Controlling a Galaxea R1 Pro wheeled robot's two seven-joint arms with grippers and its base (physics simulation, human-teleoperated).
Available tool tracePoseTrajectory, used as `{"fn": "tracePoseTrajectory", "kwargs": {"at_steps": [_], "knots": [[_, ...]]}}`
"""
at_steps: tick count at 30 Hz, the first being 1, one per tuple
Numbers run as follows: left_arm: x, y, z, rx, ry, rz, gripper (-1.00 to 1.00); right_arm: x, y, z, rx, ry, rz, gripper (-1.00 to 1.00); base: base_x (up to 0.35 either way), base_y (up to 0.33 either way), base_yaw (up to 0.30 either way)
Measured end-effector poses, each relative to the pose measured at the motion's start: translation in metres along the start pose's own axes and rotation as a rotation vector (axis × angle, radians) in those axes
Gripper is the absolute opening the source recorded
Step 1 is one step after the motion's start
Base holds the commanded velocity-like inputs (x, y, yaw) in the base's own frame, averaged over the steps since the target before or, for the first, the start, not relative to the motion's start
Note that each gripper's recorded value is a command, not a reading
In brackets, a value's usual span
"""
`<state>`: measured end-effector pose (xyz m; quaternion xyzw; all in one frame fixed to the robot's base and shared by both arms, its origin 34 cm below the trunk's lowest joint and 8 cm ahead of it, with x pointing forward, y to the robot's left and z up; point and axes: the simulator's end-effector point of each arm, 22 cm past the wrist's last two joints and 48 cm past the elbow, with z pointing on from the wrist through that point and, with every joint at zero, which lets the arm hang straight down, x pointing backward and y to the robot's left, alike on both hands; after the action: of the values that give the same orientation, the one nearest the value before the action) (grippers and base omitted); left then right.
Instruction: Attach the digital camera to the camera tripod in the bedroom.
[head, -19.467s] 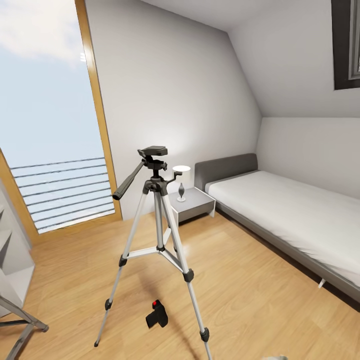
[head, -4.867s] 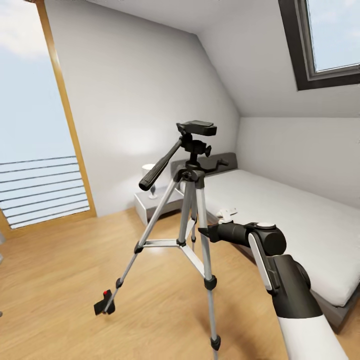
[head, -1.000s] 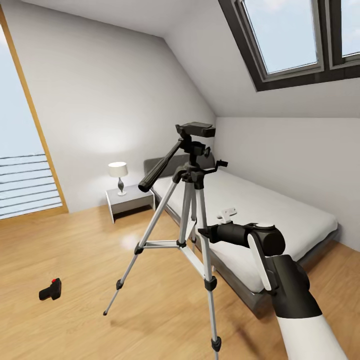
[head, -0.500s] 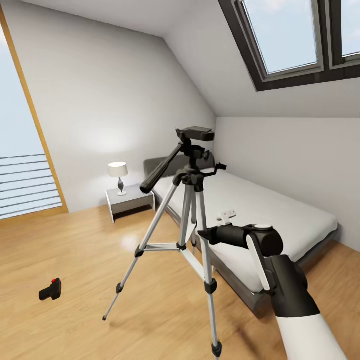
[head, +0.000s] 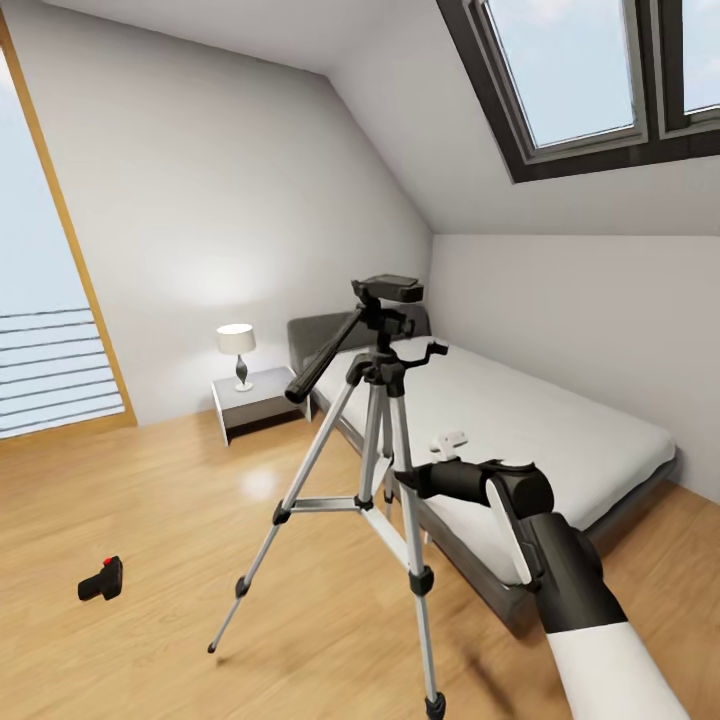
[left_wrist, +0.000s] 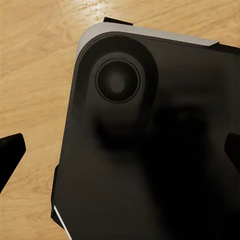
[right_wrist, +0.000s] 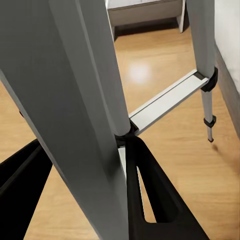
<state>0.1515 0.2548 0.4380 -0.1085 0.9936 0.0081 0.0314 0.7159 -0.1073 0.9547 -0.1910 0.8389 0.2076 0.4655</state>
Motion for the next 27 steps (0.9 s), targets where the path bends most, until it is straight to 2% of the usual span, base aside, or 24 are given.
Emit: {"fn": "tracePoseTrajectory", "kwargs": {"at_steps": [27], "knots": [[0.0000, 0.0000, 0.0000, 0.000, 0.000, 0.000, 1.00, 0.0007, -0.0025, 0.0028, 0.006, -0.007, -0.002, -1.00, 0.000, 0.000, 0.000]]}}
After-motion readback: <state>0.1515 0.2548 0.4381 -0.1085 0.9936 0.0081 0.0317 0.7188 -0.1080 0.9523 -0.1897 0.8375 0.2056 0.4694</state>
